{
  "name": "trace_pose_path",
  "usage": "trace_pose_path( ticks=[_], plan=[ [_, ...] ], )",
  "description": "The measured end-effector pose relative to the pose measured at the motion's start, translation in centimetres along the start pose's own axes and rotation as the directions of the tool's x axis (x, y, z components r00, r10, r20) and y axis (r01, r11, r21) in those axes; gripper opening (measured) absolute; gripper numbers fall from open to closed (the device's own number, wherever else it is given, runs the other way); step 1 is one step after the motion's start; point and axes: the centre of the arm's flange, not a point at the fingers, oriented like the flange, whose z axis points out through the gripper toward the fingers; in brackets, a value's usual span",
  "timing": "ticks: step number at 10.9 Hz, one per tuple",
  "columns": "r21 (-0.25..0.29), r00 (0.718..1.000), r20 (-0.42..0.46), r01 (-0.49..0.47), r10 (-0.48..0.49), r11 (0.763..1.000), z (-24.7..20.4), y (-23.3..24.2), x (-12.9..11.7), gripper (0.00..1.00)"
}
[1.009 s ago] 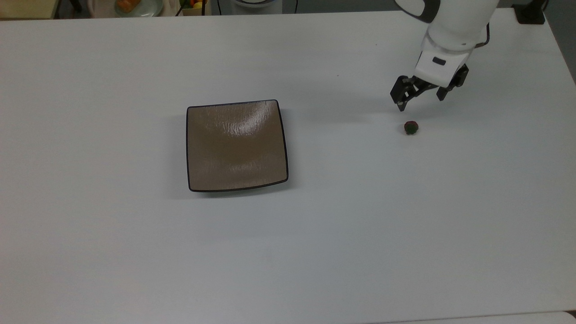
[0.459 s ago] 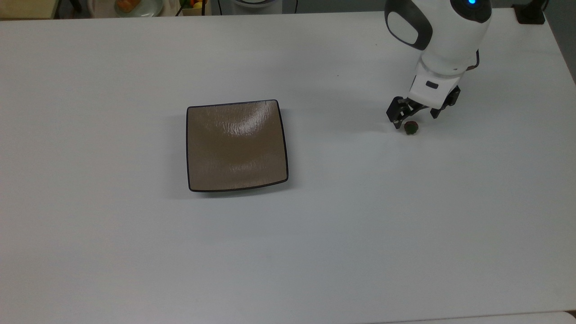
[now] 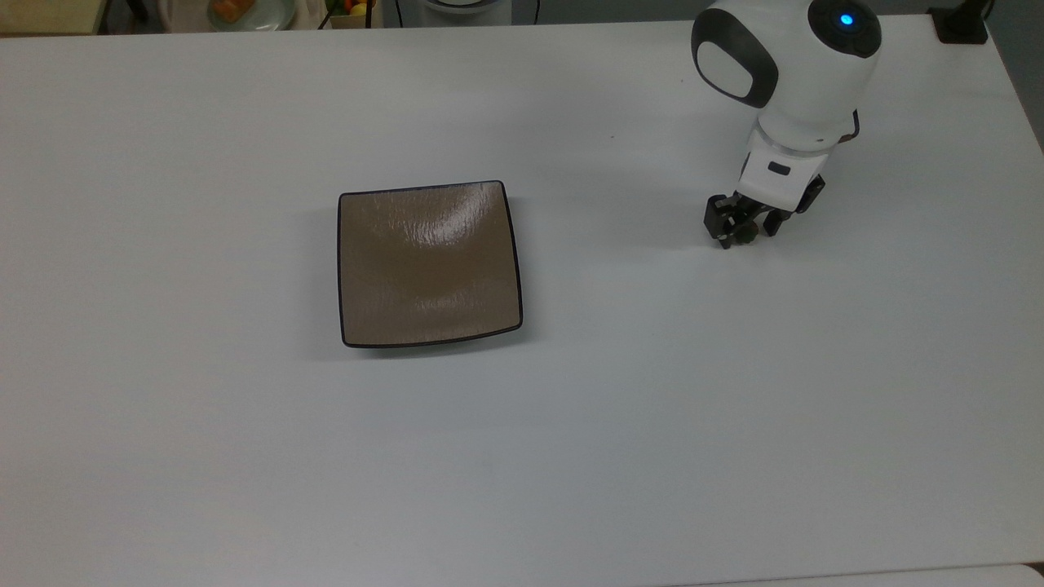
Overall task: Strawberries on a ceramic plate
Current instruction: 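Close the gripper around the strawberry, then lift the strawberry and carry it above the brown plate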
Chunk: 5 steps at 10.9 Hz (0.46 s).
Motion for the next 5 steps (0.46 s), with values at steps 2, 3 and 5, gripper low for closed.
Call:
trace_pose_path(
  ticks=[2,3,5],
  plan=[
    [-0.001,1.0,-0.008,-0.002,0.002,1.0,-0.35,0.17,0.26,0.33],
    [-0.001,1.0,-0.009,-0.002,0.002,1.0,-0.35,0.19,0.27,0.32],
    [-0.001,1.0,-0.01,-0.003,0.003,1.0,-0.41,0.24,0.33,0.32]
  ],
)
